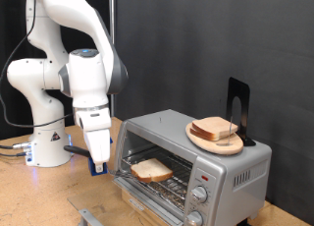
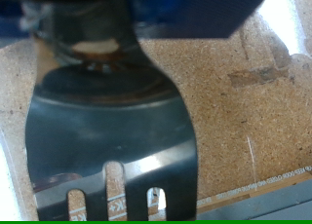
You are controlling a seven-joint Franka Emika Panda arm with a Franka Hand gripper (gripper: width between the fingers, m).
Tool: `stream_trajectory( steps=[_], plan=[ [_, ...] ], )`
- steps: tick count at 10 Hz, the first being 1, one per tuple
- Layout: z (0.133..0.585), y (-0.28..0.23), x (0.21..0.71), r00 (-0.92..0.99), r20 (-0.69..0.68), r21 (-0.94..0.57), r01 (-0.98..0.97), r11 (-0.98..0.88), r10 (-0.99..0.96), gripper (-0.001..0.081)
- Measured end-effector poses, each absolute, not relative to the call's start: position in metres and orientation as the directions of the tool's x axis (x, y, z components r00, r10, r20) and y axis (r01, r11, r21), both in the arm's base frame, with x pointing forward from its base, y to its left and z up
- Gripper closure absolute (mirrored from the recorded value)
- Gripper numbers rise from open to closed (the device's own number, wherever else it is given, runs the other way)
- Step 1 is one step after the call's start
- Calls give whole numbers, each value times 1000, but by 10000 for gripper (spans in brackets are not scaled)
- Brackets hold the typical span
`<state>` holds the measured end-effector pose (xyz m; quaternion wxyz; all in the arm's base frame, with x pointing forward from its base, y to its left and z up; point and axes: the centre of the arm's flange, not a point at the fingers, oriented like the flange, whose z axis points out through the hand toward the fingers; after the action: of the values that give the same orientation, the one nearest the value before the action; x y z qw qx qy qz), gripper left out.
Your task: Make a piece of toast with the oven
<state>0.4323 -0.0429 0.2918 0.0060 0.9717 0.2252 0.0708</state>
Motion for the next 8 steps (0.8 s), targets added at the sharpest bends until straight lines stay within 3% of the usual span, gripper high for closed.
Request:
stream_trajectory(
  steps=[8],
  plan=[
    [304,-34,433,882,187,25,435,-900,432,406]
  ],
)
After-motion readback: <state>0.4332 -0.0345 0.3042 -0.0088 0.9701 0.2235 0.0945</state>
